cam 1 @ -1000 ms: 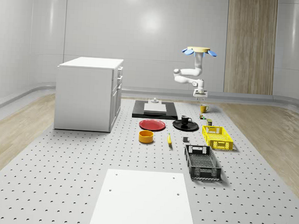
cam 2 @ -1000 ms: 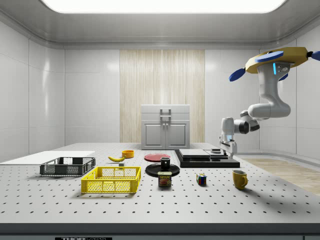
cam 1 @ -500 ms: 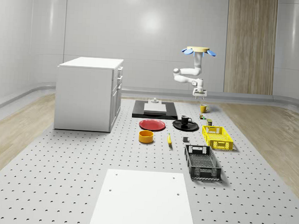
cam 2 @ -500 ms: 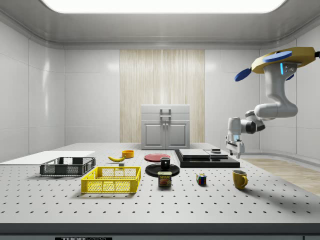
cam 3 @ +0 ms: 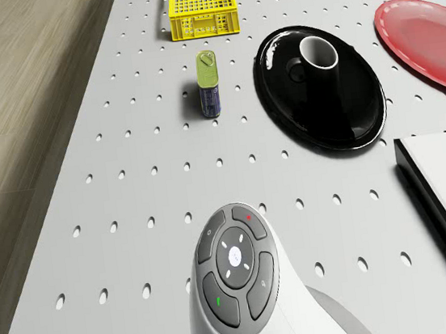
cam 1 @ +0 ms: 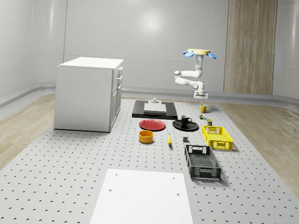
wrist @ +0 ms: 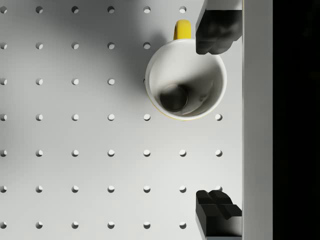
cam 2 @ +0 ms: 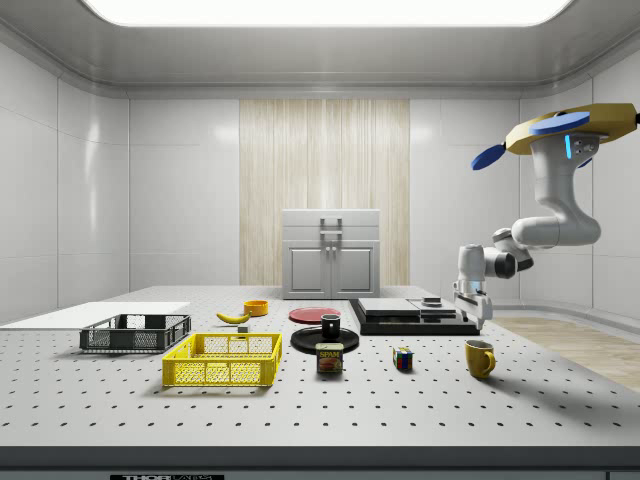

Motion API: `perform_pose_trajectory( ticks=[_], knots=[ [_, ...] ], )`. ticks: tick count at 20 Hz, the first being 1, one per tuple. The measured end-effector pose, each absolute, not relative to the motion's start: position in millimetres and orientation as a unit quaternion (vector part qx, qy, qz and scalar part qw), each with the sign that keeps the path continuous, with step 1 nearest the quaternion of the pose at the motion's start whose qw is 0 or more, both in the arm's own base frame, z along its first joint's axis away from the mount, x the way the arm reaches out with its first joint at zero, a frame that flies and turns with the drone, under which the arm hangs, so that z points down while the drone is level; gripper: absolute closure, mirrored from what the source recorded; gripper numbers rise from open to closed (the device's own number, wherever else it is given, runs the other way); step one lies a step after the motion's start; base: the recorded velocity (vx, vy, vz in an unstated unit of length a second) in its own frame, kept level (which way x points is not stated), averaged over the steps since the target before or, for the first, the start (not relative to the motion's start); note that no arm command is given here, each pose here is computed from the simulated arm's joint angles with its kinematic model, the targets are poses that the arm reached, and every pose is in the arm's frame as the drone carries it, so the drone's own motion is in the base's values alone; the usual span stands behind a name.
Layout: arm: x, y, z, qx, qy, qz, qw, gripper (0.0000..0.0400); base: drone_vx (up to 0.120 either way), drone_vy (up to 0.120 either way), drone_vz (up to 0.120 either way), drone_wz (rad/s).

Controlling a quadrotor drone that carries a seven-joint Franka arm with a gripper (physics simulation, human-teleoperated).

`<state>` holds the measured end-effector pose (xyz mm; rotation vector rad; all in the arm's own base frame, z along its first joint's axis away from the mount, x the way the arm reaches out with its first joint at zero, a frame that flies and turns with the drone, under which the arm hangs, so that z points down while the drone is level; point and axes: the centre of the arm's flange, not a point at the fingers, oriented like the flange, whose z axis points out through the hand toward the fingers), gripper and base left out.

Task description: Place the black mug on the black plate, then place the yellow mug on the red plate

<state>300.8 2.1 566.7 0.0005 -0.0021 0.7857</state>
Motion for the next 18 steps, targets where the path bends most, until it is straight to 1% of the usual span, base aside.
perform_pose_trajectory(
  ticks=[4,18],
  knots=[
    [300.8,2.1,573.6,0.0,-0.001,0.383,0.924,0.0,0.0,0.0,0.0,0.0],
    [300.7,2.2,625.7,0.0,-0.001,0.383,0.924,0.0,0.0,0.0,0.0,0.0]
  ],
)
